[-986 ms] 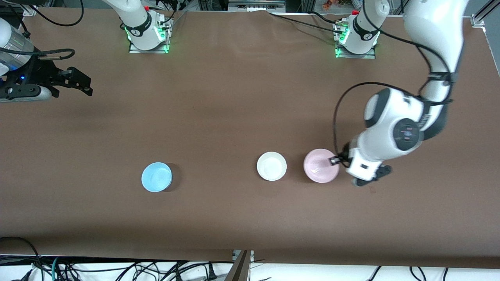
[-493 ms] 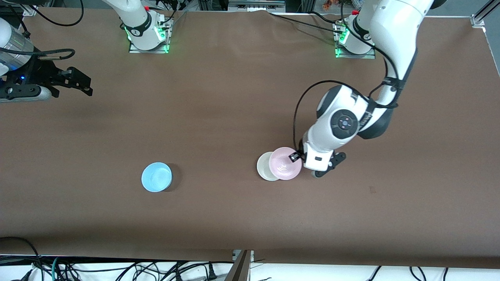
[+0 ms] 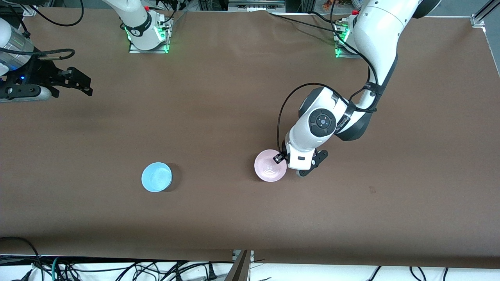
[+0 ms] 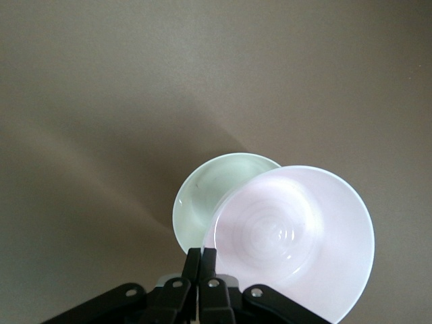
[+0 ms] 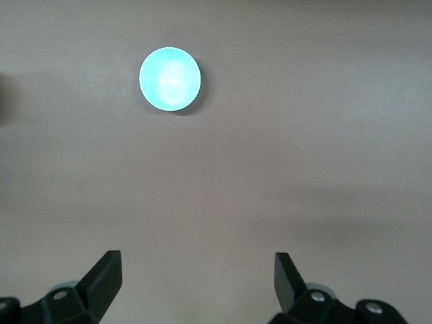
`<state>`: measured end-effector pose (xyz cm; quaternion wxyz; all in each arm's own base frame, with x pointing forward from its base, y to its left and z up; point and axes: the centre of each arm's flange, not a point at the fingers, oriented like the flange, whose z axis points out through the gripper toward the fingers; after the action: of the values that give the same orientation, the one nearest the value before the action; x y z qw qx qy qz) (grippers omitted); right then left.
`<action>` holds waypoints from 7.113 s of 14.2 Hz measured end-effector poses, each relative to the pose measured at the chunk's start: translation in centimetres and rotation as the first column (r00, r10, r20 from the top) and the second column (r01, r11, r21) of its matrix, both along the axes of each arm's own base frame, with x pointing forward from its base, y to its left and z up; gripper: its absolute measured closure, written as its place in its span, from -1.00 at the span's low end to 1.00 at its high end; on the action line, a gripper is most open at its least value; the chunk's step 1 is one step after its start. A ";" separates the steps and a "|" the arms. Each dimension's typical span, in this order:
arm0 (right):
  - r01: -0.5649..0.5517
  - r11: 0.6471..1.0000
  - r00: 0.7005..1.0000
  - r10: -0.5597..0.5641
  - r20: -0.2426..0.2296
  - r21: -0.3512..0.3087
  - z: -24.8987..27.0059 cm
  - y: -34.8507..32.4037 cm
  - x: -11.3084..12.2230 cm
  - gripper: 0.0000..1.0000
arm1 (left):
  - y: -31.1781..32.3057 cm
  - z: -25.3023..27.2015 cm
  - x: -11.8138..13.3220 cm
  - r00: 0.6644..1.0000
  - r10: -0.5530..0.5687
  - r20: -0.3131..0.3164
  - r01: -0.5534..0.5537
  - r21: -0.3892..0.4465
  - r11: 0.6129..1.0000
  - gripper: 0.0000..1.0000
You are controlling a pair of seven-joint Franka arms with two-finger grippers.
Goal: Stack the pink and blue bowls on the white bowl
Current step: 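Release the pink bowl while the right gripper reaches the blue bowl, then grasp the blue bowl rim while the left gripper withdraws, then carry the blue bowl with the right gripper onto the pink bowl, then open the right gripper to release the blue bowl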
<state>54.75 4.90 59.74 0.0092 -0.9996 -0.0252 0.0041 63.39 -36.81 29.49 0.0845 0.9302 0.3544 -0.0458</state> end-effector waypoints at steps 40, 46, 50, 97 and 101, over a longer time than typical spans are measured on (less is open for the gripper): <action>-0.156 0.986 0.988 0.157 -0.012 0.060 -38.0 6.7 15.7 0.36 | 19.8 0.5 7.5 0.902 -0.429 0.050 0.403 0.256 0.879 -0.44; -0.078 0.991 0.996 0.082 -0.032 0.113 -36.7 9.5 15.9 0.96 | 39.6 17.7 5.2 0.737 -0.675 0.041 0.657 0.197 0.728 -0.43; 0.049 0.980 0.995 -0.032 -0.094 0.190 -34.2 14.2 15.7 0.96 | 43.0 23.4 1.1 0.712 -0.702 -0.032 0.697 0.156 0.700 -0.47; 0.452 0.847 0.889 -0.454 -0.060 0.282 -35.2 44.9 6.8 0.96 | 39.1 22.3 -0.1 0.661 -0.748 -0.055 0.749 0.115 0.653 -1.00; 0.450 0.841 0.887 -0.458 -0.047 0.299 -34.4 44.9 7.3 0.30 | 39.0 22.3 -0.1 0.661 -0.748 -0.055 0.749 0.115 0.653 -1.00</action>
<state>62.02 49.78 25.33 0.1621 -0.9636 0.2118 -0.0153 63.26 2.24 51.78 -0.0019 0.9968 -0.0578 -0.0549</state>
